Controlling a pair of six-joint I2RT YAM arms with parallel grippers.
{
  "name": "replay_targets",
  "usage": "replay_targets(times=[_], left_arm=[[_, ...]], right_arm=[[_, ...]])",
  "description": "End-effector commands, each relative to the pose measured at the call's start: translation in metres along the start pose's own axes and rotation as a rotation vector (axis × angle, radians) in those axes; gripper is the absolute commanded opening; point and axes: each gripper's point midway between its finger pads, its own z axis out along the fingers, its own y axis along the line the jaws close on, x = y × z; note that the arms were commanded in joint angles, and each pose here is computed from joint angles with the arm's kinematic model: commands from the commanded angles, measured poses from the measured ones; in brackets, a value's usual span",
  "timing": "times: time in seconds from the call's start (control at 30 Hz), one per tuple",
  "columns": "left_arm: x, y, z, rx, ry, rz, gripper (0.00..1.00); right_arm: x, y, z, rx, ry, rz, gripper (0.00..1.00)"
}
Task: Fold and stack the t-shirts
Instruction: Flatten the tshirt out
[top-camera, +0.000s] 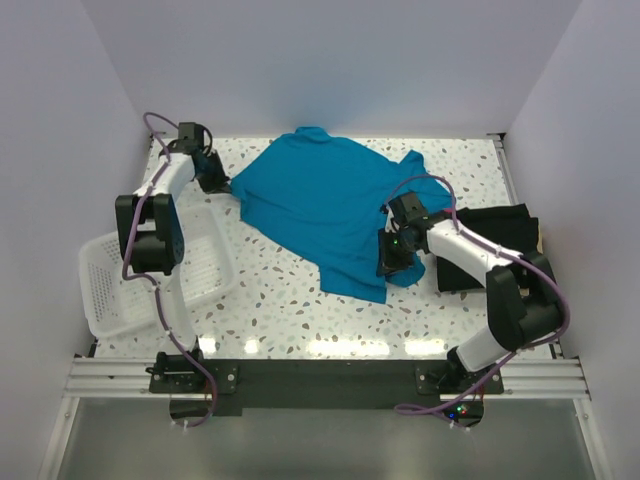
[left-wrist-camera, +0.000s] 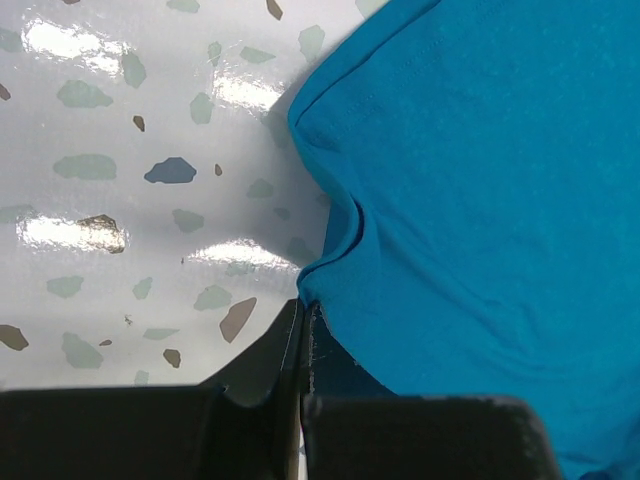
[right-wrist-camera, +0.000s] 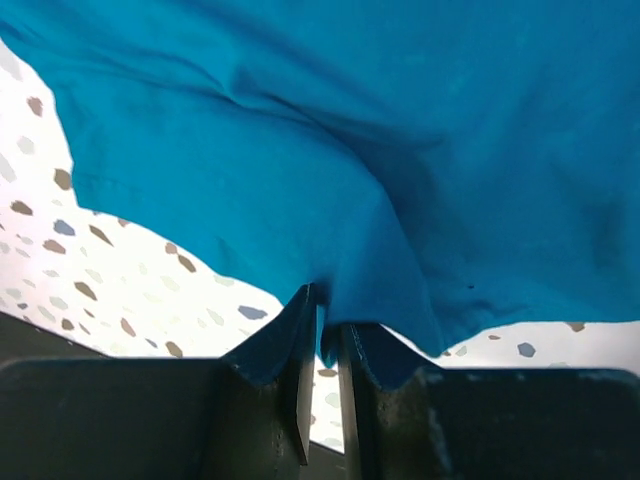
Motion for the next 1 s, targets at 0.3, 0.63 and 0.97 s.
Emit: replay_targets(times=[0.3, 0.63, 0.97], left_arm=[[-0.006, -0.011, -0.013, 0.050, -0.030, 0.039, 0.00], [-0.008, -0.013, -0.012, 0.061, -0.029, 0.049, 0.00], [-0.005, -0.009, -0.016, 0.048, -0.025, 0.076, 0.00]], right_arm=[[-0.069, -0.035, 0.000, 0.263, -0.129, 0.041, 0.10], [-0.059, -0.025, -0.039, 0.201, -0.181, 0.029, 0.59], [0.023, -0.020, -0.017, 0.073, -0.091, 0.082, 0.51]])
